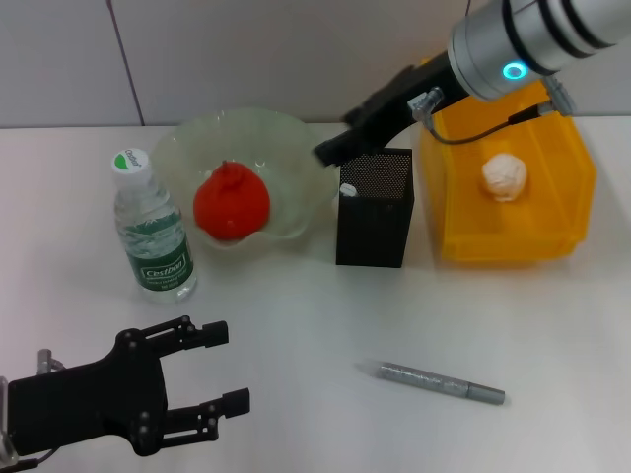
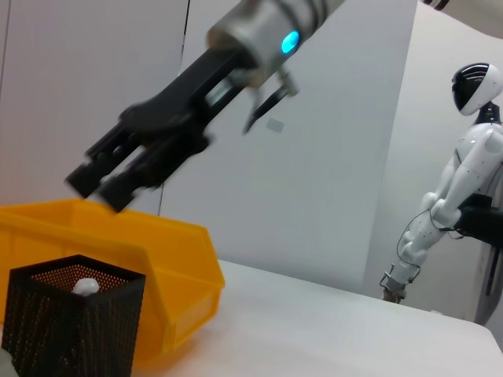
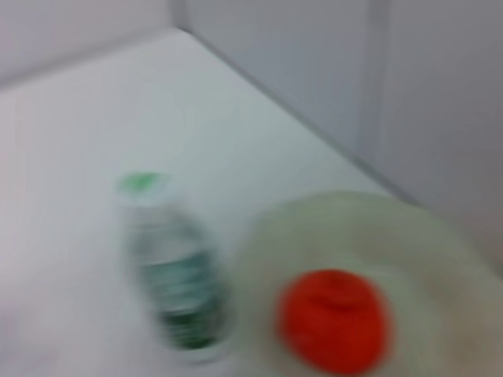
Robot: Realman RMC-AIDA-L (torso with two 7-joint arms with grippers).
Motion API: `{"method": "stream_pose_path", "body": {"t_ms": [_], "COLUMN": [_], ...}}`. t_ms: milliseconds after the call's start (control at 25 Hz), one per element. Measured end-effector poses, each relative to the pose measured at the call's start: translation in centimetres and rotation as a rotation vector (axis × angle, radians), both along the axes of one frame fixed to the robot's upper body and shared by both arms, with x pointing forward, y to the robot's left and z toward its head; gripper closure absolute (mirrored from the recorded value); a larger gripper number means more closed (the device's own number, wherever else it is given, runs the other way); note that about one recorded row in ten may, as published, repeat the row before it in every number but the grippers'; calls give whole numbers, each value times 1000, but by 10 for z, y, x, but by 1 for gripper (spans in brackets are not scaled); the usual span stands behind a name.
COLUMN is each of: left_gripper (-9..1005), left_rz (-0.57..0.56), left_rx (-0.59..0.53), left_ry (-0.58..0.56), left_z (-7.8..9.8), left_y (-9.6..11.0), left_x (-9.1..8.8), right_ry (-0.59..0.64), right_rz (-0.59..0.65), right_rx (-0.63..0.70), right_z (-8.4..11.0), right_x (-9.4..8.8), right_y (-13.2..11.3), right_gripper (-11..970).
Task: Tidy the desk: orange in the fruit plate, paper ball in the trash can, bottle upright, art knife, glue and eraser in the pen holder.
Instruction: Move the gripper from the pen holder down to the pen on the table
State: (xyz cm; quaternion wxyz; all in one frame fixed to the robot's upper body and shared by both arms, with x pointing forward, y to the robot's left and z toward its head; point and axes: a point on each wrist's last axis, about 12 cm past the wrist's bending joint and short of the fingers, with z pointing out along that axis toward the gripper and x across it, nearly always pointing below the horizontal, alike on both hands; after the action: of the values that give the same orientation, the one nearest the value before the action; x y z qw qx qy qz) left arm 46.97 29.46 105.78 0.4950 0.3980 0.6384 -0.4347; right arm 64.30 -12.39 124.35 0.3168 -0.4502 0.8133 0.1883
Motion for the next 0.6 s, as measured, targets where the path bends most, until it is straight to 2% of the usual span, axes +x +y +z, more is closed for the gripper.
{"method": "stream_pose_path", "body": {"t_ms": [80, 120, 240, 440, 520, 560, 600], "left_gripper": [211, 211, 211, 211, 211, 211, 211], "left_rz": [-4, -9, -13, -16, -16, -16, -16], "left_rx": [2, 6, 9, 14, 15, 15, 15], "left_ry": [1, 4, 6, 8, 9, 9, 9], "left_z": [0, -1, -1, -1, -1, -1, -1], "left_y": [0, 0, -1, -1, -1, -1, -1], "left_x": [0, -1, 0, -1, -1, -1, -1], "right_ry": [32, 74, 123, 221, 283, 283, 312], "right_rz": [86, 165, 224, 244, 246, 246, 264], "right_rx": [28, 23, -10, -130, -196, -196, -248], "right_z": [6, 9, 8, -6, -19, -19, -29], "right_x": [-13, -25, -34, -38, -37, -37, -38], "right_y": [0, -1, -2, -5, -3, -3, 1], "right_gripper": [350, 350, 352, 354, 355, 356, 356]}}
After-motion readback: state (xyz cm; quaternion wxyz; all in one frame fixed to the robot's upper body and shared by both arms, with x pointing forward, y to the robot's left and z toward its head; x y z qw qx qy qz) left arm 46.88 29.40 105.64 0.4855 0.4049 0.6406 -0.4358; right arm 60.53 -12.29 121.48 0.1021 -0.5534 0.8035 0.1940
